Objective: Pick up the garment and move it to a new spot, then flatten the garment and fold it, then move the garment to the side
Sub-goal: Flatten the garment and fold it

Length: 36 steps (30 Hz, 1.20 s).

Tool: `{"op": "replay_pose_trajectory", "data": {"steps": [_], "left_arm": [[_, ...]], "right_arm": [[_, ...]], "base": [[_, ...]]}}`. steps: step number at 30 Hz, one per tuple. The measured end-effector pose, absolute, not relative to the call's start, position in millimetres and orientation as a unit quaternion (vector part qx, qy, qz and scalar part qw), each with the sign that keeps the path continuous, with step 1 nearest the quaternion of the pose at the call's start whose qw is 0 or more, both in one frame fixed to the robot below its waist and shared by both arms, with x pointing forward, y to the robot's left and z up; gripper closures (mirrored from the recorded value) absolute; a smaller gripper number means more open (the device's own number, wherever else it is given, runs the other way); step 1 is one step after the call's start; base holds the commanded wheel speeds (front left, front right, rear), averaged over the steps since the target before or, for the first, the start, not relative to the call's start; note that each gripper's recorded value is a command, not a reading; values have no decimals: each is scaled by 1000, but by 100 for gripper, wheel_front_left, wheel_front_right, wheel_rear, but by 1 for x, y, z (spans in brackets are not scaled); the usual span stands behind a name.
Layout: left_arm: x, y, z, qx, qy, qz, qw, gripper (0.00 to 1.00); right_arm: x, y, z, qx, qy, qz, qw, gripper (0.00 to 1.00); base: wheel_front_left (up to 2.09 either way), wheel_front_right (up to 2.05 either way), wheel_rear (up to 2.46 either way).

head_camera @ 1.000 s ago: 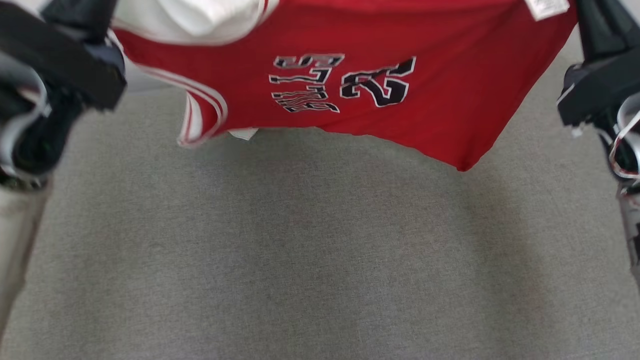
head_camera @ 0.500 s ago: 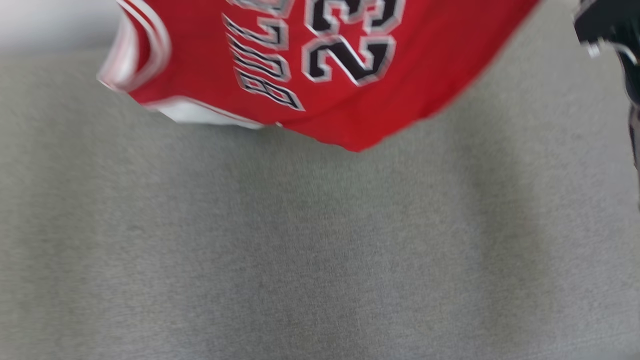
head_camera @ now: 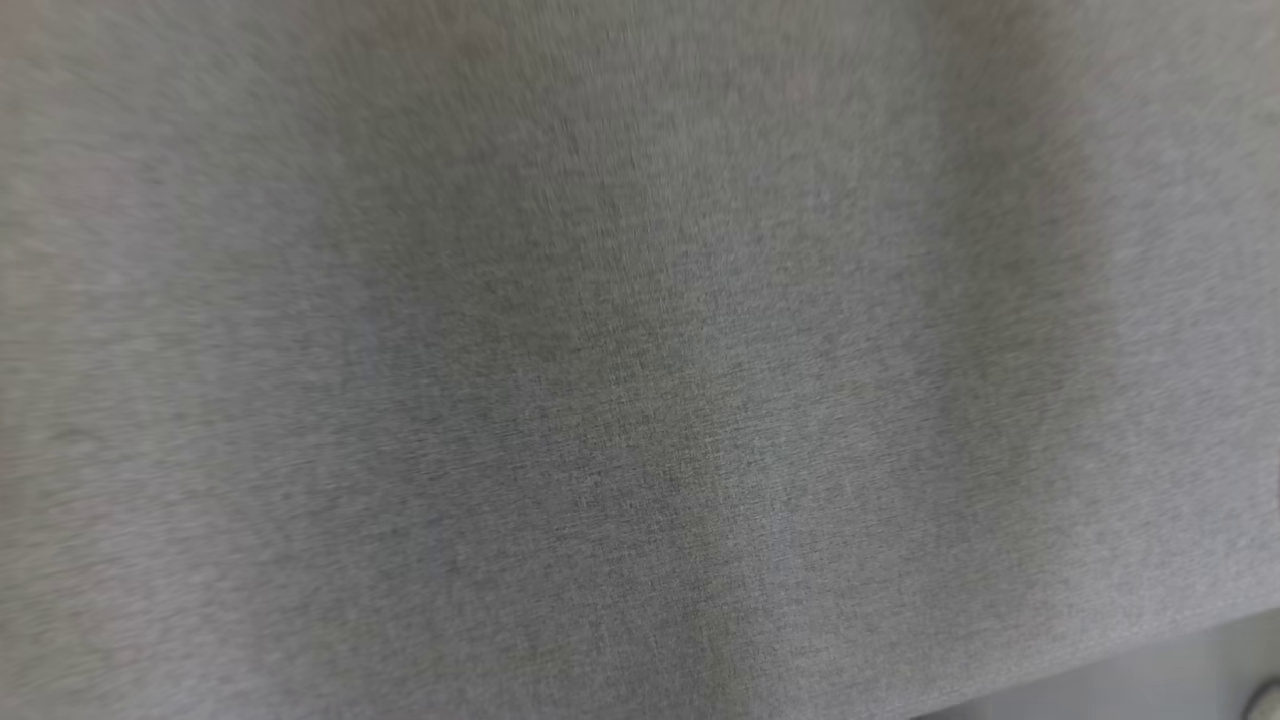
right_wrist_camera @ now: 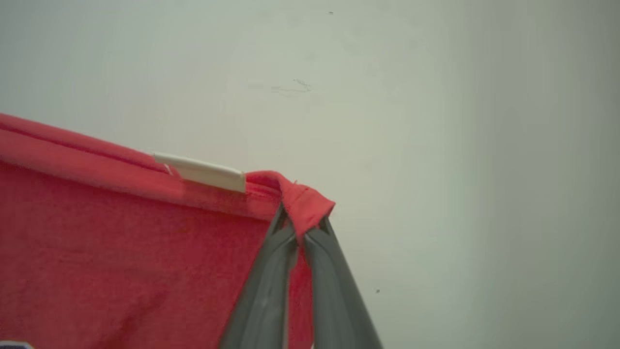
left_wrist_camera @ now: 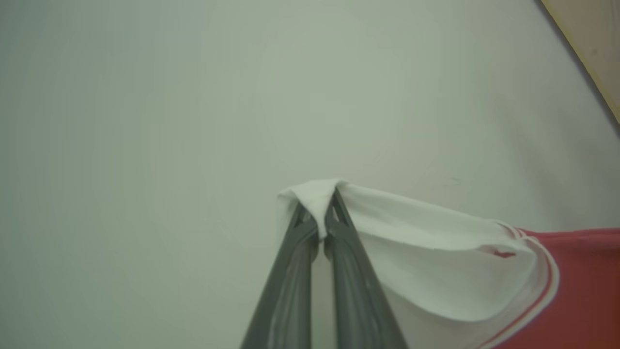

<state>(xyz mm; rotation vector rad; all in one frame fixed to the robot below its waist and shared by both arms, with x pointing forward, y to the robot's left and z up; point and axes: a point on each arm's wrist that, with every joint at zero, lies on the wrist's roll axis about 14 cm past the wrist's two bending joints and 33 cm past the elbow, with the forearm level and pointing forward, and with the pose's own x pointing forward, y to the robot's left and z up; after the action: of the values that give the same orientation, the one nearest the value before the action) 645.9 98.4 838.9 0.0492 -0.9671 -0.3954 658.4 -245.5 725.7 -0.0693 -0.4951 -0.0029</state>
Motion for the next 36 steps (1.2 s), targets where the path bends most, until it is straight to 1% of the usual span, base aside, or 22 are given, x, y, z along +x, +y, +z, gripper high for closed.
{"op": "replay_pose_trajectory", "data": {"steps": [2, 5, 8, 11, 14, 17, 18, 19, 21, 25, 29, 32, 36], "left_arm": [[653, 90, 830, 28, -473, -199, 858, 100], [678, 78, 788, 5, -449, -217, 867, 100], [706, 66, 715, -9, -385, -238, 891, 100], [718, 63, 655, -41, -332, -248, 909, 100], [716, 66, 618, -65, -295, -253, 919, 100], [706, 74, 605, -107, -277, -249, 922, 100], [701, 75, 596, -115, -266, -250, 924, 100], [690, 76, 576, -142, -232, -251, 929, 100], [677, 80, 557, -166, -197, -247, 934, 100], [636, 82, 526, -194, -117, -246, 942, 100], [586, 92, 510, -223, -60, -220, 948, 100], [545, 95, 495, -257, -8, -199, 946, 100], [484, 90, 470, -314, 79, -177, 929, 100]], "right_arm": [[666, -248, 723, -61, -269, -9, 961, 100], [680, -258, 692, -84, -261, -21, 961, 100], [694, -262, 642, -104, -222, -23, 969, 100], [701, -259, 578, -126, -159, -12, 979, 100], [699, -256, 541, -136, -122, -1, 983, 100], [691, -254, 521, -149, -99, 12, 984, 100], [686, -255, 514, -151, -88, 14, 985, 100], [675, -258, 501, -151, -66, 17, 986, 100], [663, -261, 488, -136, -37, 16, 990, 100], [630, -245, 453, -80, 47, 35, 995, 100], [600, -238, 454, -47, 83, 46, 994, 100], [575, -237, 456, -32, 103, 46, 993, 100], [539, -239, 450, -27, 141, 42, 989, 100]], "base": [[0, 0, 0], [0, 0, 0], [0, 0, 0], [0, 0, 0], [0, 0, 0], [0, 0, 0], [0, 0, 0], [0, 0, 0], [0, 0, 0], [0, 0, 0], [0, 0, 0], [0, 0, 0], [0, 0, 0]]}}
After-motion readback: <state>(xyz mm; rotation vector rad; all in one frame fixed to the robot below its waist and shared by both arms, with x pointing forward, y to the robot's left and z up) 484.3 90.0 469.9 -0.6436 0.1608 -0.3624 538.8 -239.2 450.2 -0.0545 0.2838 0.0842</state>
